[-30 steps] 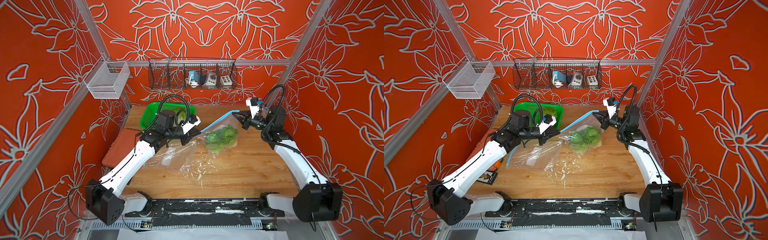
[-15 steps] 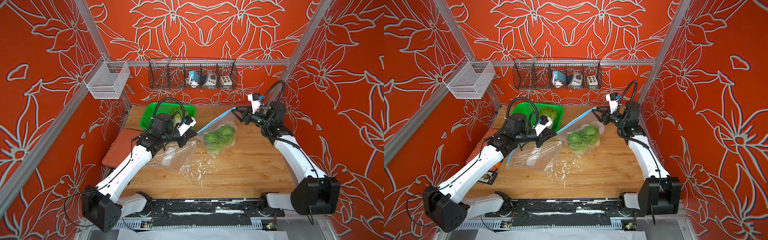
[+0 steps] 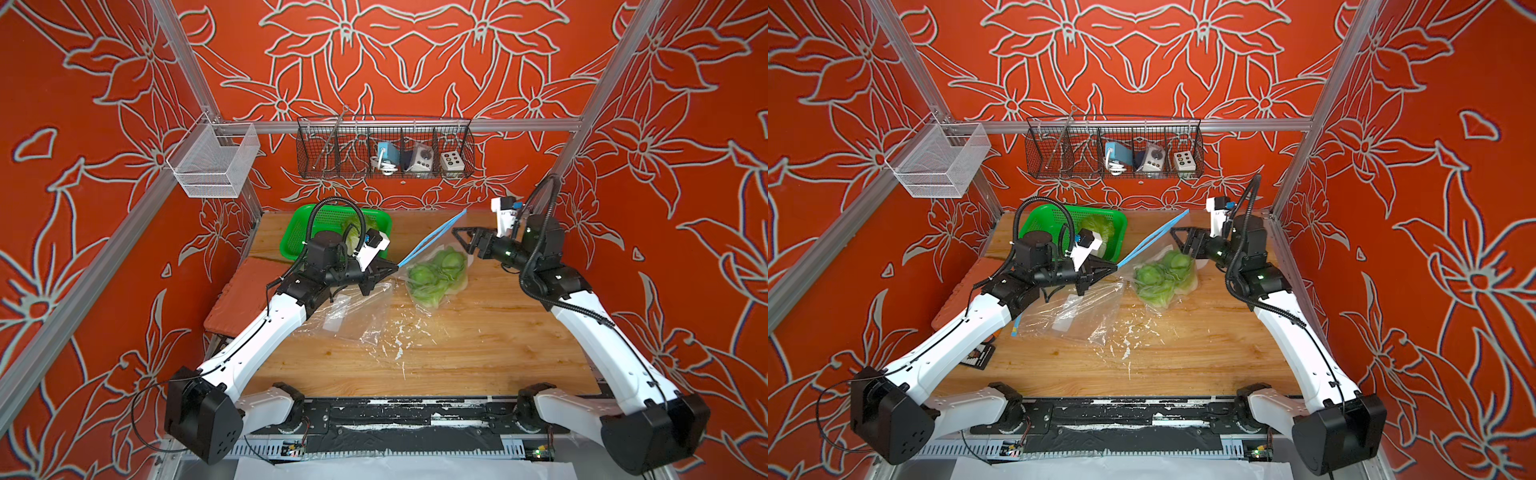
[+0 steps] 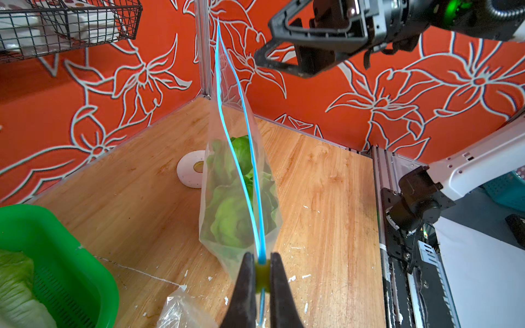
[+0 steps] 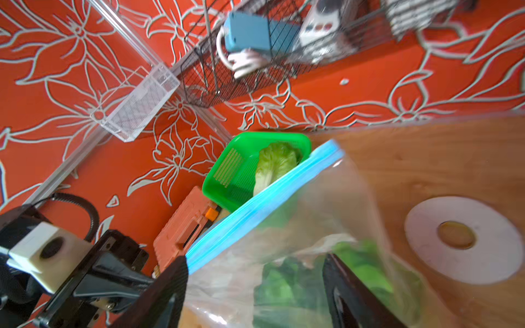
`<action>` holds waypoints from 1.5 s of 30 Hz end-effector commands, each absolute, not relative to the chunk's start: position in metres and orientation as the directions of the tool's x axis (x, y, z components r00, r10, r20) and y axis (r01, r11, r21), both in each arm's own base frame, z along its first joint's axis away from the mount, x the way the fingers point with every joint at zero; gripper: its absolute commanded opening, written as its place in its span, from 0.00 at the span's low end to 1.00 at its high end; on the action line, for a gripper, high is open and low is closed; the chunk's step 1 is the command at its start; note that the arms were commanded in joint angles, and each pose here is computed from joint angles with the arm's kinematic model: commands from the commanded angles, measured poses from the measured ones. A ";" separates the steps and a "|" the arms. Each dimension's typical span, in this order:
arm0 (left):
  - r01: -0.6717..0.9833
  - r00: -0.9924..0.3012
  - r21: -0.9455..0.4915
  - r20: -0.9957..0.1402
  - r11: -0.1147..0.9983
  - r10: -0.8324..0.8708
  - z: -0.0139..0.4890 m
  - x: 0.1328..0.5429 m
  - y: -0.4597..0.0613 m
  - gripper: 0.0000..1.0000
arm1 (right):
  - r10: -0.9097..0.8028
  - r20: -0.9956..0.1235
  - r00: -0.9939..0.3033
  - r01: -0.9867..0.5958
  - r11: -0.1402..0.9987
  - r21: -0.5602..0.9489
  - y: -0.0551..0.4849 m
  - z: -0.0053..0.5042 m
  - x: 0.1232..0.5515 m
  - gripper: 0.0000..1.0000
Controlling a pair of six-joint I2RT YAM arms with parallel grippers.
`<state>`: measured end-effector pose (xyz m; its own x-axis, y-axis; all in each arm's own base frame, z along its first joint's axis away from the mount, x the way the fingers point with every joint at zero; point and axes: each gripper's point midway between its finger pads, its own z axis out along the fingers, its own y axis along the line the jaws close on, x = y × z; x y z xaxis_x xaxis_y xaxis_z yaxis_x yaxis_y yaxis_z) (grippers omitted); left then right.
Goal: Open the zip-top bag and take out the chinese cabbages
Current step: Unzip the zipper on the zipper food storage bag, then open the zipper of the food storage bag at the center of the board.
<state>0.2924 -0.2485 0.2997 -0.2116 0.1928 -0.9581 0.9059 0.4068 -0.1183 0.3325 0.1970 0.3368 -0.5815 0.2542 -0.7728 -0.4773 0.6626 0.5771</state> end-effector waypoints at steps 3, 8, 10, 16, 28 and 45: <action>0.925 -0.179 -0.105 -0.968 0.365 0.177 0.307 0.289 -0.253 0.00 | 0.247 -0.709 -0.661 -0.392 0.692 0.607 0.216 0.323 0.333 0.74; 0.933 -0.167 -0.092 -0.968 0.348 0.190 0.303 0.285 -0.254 0.01 | 0.247 -0.690 -0.681 -0.388 0.677 0.625 0.224 0.321 0.335 0.79; 0.937 -0.158 -0.085 -0.968 0.339 0.193 0.303 0.283 -0.255 0.01 | 0.238 -0.692 -0.682 -0.399 0.672 0.624 0.227 0.325 0.334 0.86; 0.943 -0.163 -0.097 -0.969 0.318 0.186 0.304 0.281 -0.258 0.01 | 0.202 -0.698 -0.687 -0.426 0.667 0.611 0.236 0.325 0.333 0.96; 0.947 -0.140 -0.074 -0.971 0.311 0.196 0.303 0.277 -0.256 0.02 | 0.217 -0.663 -0.716 -0.308 0.754 0.580 0.224 0.304 0.340 0.41; 0.824 -0.221 -0.182 -0.975 0.536 0.008 0.352 0.308 -0.252 0.76 | 0.089 -0.743 -0.663 -0.450 0.746 0.491 0.227 0.311 0.328 0.00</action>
